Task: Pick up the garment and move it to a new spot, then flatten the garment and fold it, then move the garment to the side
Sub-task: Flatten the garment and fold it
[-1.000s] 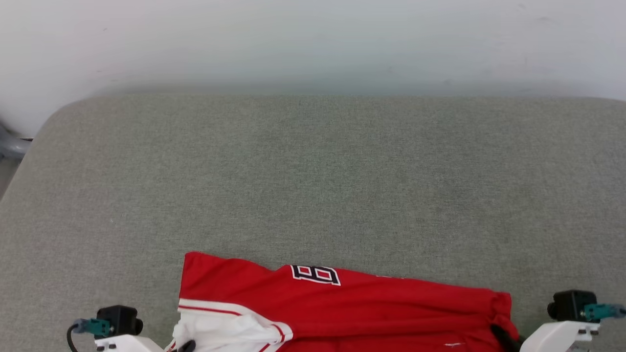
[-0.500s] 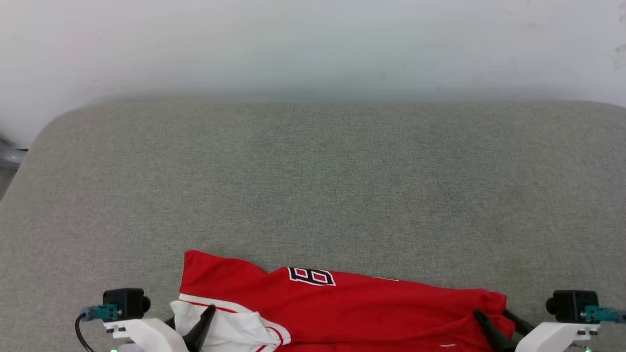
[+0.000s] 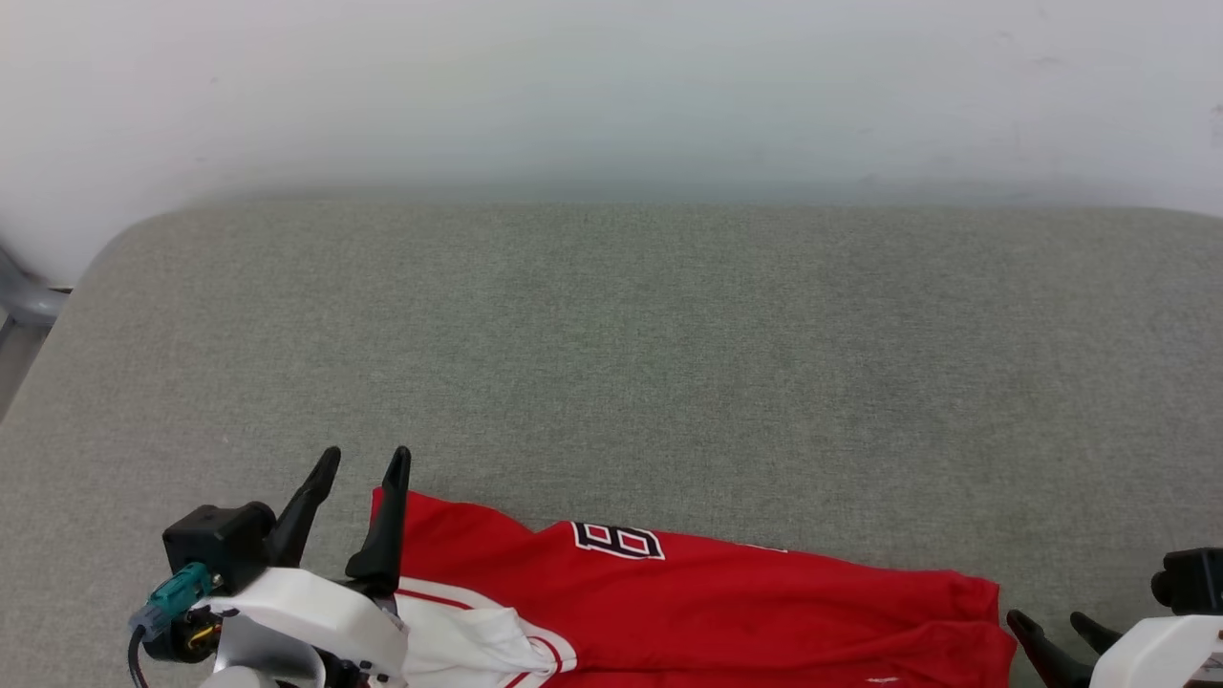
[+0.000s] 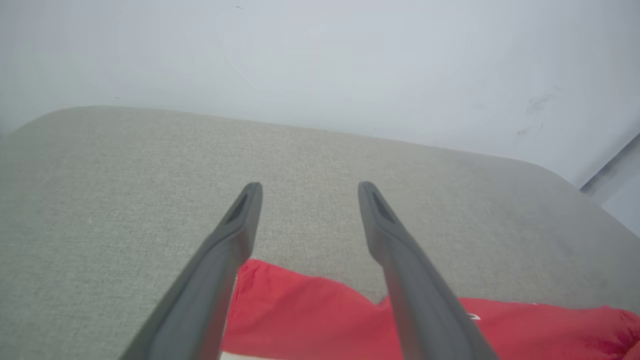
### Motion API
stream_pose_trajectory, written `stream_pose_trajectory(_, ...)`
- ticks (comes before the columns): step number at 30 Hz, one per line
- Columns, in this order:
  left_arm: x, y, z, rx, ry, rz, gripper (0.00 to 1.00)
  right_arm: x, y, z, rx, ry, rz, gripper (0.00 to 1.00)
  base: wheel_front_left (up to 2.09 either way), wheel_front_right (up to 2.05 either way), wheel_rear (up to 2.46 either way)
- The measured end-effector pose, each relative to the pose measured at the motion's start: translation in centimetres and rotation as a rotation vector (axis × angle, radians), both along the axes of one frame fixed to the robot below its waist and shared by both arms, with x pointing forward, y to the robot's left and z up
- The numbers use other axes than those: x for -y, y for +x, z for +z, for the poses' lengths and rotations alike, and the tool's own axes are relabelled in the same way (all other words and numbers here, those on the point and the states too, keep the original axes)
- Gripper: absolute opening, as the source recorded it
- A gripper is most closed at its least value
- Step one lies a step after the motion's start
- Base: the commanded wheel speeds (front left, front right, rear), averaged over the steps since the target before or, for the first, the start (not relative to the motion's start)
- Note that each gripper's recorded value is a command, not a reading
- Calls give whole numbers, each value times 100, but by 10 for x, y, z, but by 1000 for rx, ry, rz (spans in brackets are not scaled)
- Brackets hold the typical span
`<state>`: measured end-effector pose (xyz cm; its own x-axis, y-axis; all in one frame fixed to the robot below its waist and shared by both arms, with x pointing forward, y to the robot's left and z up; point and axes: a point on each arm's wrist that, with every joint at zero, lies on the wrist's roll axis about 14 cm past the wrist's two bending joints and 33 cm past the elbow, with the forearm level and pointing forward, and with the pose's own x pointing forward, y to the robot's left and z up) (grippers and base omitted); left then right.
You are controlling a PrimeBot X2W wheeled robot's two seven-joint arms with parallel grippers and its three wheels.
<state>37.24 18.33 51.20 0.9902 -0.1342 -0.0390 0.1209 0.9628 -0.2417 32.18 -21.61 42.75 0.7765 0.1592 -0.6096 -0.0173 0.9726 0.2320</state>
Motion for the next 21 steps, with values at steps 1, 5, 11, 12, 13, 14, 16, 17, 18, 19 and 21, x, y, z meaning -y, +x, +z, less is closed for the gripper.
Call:
stream_pose_trajectory(1, 0, 1, 5, 25, -2, 13, 100, -2, -1, -3, -24, 0, 9, 100, 0, 0, 0)
stream_pose_trajectory(5, -4, 7, 18, 96, 17, 58, 100, -8, -2, -17, -95, 4, 33, 100, 0, 0, 0)
stream_pose_trajectory(11, -10, 13, 23, 133, 62, 104, 100, -32, -8, -51, -225, 52, 81, 100, 0, 0, 0)
stream_pose_trajectory(12, -11, 13, 22, 134, 68, 108, 100, -37, -8, -55, -243, 64, 88, 100, 0, 0, 0)
stream_pose_trajectory(13, -11, 13, 22, 136, 71, 113, 100, -40, -9, -59, -261, 68, 96, 100, 0, 0, 0)
stream_pose_trajectory(14, -12, 13, 21, 135, 77, 116, 100, -42, -11, -64, -283, 76, 102, 100, 0, 0, 0)
stream_pose_trajectory(16, -14, 14, 21, 138, 85, 129, 100, -46, -14, -69, -312, 85, 113, 100, 0, 0, 0)
stream_pose_trajectory(17, -14, 15, 20, 137, 89, 131, 100, -48, -15, -72, -326, 90, 116, 100, 0, 0, 0)
stream_pose_trajectory(18, -15, 15, 20, 138, 91, 133, 100, -49, -16, -73, -333, 94, 118, 58, 0, 0, 0)
stream_pose_trajectory(19, -15, 15, 20, 140, 94, 134, 100, -50, -16, -74, -337, 96, 120, 32, 0, 0, 0)
stream_pose_trajectory(21, -15, 15, 20, 142, 97, 134, 100, -53, -16, -74, -339, 110, 123, 0, 0, 0, 0)
